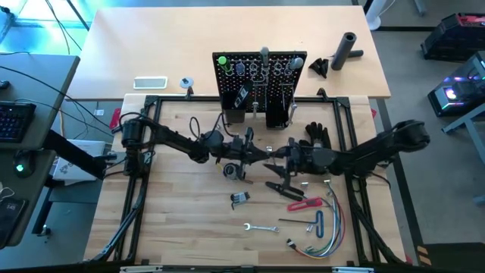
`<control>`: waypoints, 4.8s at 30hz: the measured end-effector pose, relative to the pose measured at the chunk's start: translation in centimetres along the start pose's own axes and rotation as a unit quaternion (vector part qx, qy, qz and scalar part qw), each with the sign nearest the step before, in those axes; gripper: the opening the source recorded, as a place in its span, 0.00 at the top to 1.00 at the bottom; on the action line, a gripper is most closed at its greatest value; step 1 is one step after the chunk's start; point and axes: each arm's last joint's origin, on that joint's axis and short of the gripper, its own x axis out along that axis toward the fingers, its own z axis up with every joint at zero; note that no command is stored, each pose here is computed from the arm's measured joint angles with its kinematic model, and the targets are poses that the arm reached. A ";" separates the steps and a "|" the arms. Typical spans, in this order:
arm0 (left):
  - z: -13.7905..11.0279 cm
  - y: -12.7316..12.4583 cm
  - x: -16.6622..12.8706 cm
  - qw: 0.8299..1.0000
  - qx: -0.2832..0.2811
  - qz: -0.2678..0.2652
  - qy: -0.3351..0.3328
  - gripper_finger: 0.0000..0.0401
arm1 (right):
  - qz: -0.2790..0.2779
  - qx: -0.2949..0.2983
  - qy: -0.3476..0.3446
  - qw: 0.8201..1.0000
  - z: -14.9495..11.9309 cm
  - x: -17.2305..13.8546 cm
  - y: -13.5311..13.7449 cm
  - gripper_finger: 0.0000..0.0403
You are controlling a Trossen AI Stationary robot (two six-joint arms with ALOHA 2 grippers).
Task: Hang tools onto peg board
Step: Hang the silver wrench on the peg board, then put the gray hex keys on the right black bin on the peg board
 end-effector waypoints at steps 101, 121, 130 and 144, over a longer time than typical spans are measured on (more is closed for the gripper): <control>0.9 1.7 -6.1 0.986 -0.020 0.052 0.157 0.90 | -0.103 0.185 0.065 0.975 -1.8 2.6 -11.4 0.73; -1.1 -2.0 -6.0 0.965 -0.027 -0.012 0.261 0.90 | -0.062 0.184 0.163 0.967 -3.5 2.5 -8.3 0.64; -1.7 -4.3 -6.0 0.952 -0.033 -0.048 0.301 0.90 | -0.020 0.189 0.214 0.958 -4.4 2.1 -5.4 0.64; -2.0 -8.1 -5.9 0.938 -0.057 -0.100 0.326 0.90 | 0.182 0.165 0.271 0.931 -5.0 0.0 3.0 0.65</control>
